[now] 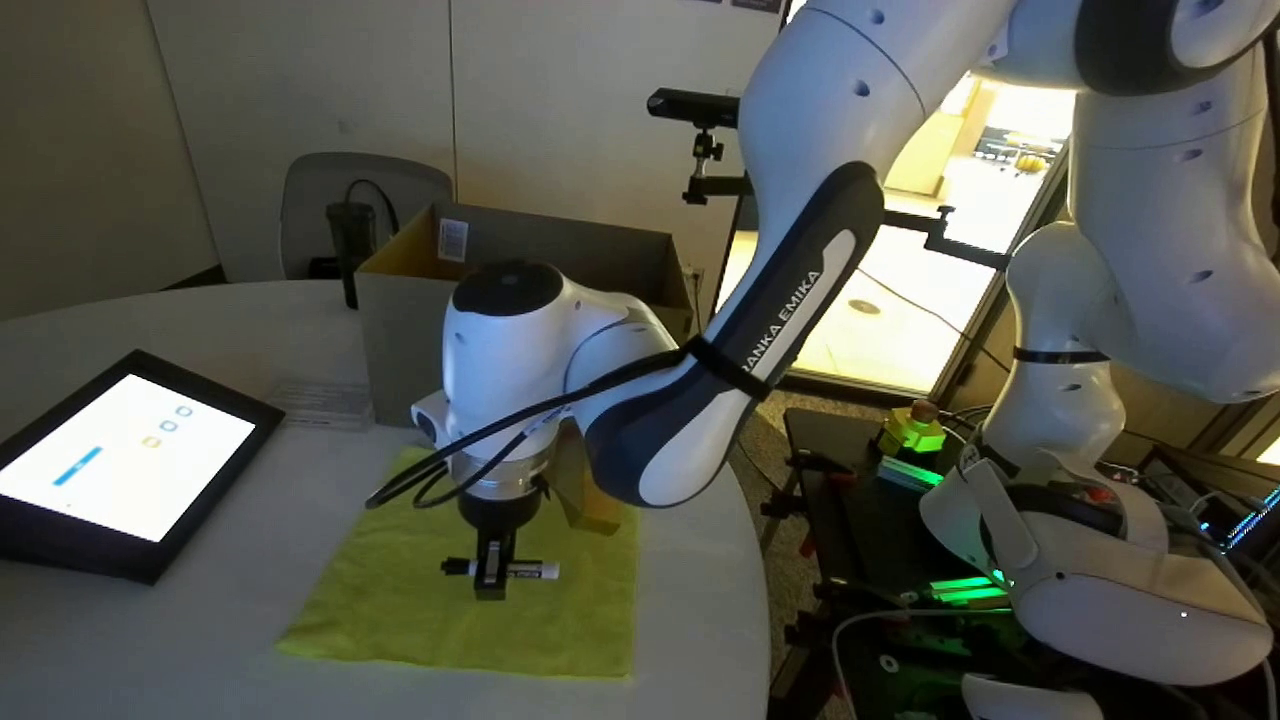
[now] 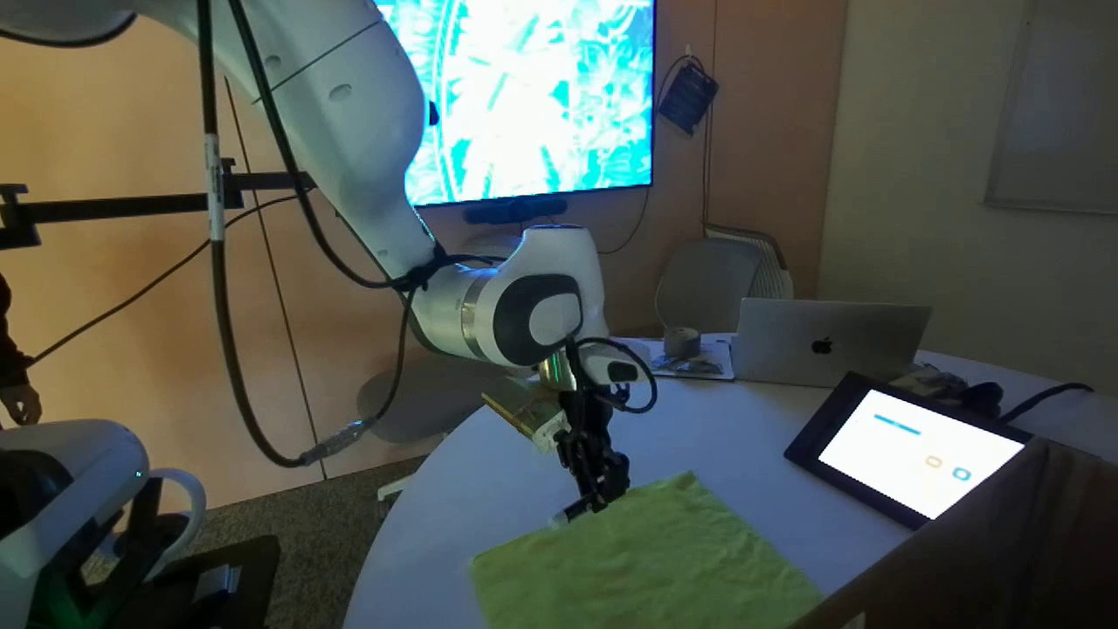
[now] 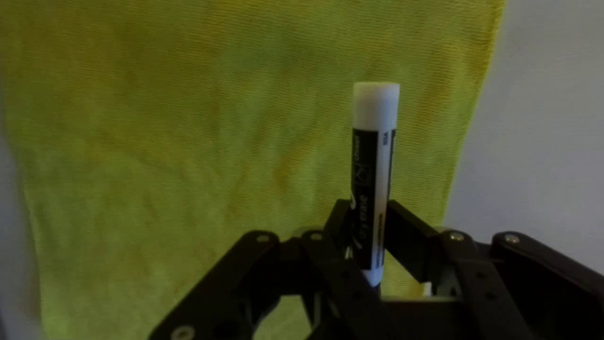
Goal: Put the black marker on the towel, fold the towel twice then place it inside the box
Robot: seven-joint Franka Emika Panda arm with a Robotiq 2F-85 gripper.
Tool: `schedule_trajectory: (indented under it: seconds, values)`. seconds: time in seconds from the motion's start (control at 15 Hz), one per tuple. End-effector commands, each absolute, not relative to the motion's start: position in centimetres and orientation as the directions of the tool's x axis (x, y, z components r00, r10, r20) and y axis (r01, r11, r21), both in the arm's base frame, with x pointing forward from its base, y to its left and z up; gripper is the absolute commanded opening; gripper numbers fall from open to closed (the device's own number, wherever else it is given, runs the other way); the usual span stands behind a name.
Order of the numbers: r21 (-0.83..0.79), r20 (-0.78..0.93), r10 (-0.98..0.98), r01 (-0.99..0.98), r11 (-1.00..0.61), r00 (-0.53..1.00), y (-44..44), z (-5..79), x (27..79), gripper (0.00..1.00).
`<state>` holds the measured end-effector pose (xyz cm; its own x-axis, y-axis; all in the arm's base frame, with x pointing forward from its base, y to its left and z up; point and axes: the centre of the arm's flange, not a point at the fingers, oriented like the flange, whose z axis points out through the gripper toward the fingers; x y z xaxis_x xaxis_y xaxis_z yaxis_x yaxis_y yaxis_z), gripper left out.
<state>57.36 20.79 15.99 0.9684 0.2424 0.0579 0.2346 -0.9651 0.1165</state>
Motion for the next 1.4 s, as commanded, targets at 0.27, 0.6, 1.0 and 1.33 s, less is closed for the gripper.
schedule_trajectory:
  seconds: [0.27,0.6,1.0,1.33]
  values:
    - [0.163,0.105,0.049,0.031,-0.986,0.993,15.4,13.5,57.4,0.07]
    - [0.186,0.081,0.018,0.002,-0.983,0.997,14.1,11.2,57.5,0.07]
    - [0.195,0.073,-0.010,-0.024,-0.980,0.997,13.6,9.2,57.3,0.08]
    - [0.184,0.082,-0.016,-0.031,-0.982,0.996,13.5,9.3,57.0,0.12]
